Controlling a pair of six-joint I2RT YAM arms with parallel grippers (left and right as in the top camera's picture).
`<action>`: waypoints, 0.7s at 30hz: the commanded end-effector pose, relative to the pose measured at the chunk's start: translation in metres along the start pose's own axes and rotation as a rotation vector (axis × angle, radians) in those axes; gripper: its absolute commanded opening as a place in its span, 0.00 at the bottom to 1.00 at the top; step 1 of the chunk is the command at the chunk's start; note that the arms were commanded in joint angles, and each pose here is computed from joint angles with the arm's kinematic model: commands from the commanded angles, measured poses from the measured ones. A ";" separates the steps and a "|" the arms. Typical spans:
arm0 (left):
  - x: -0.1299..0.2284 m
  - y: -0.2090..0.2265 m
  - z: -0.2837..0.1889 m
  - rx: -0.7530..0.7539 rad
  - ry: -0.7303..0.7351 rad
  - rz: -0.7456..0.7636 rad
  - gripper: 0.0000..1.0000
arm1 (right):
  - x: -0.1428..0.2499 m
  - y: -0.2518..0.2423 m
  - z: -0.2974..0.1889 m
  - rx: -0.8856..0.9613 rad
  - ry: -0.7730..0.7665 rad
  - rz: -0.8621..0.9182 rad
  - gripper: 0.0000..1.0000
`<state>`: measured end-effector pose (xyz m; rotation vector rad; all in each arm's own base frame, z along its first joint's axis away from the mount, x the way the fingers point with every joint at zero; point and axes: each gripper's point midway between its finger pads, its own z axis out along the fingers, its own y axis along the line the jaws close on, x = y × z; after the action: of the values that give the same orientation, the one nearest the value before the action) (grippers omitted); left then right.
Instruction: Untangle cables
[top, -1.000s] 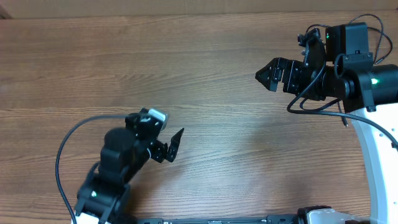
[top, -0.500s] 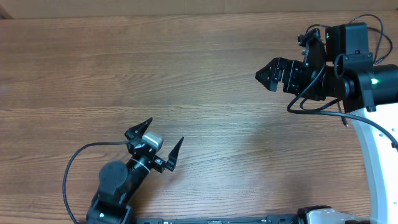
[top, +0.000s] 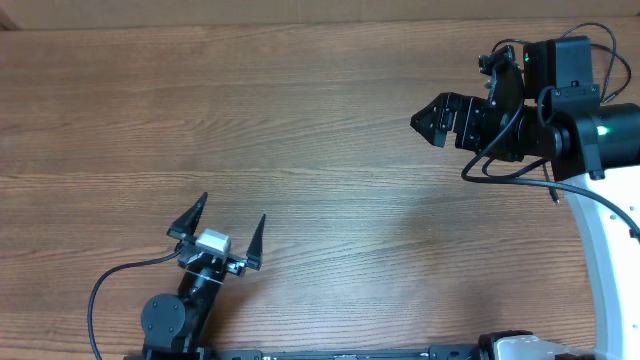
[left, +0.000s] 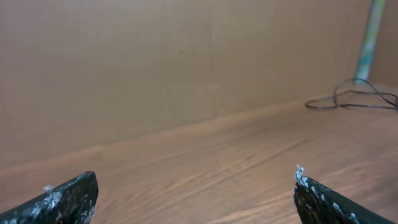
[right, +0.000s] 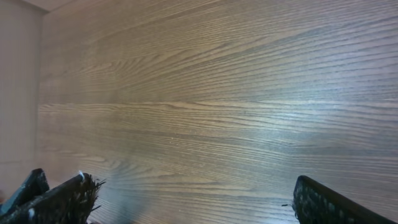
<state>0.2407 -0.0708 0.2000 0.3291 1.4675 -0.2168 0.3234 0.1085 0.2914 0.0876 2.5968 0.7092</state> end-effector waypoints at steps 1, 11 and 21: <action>-0.001 0.012 -0.005 -0.058 -0.032 0.025 1.00 | 0.000 -0.002 0.003 0.010 0.003 -0.003 1.00; -0.006 0.018 -0.009 -0.092 -0.049 0.142 1.00 | 0.000 -0.002 0.003 0.010 0.003 -0.003 1.00; 0.042 0.020 -0.011 -0.106 0.145 0.007 1.00 | 0.000 -0.002 0.003 0.010 0.003 -0.003 1.00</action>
<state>0.2402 -0.0521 0.1599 0.3353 1.6016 -0.1024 0.3235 0.1085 0.2915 0.0873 2.5961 0.7092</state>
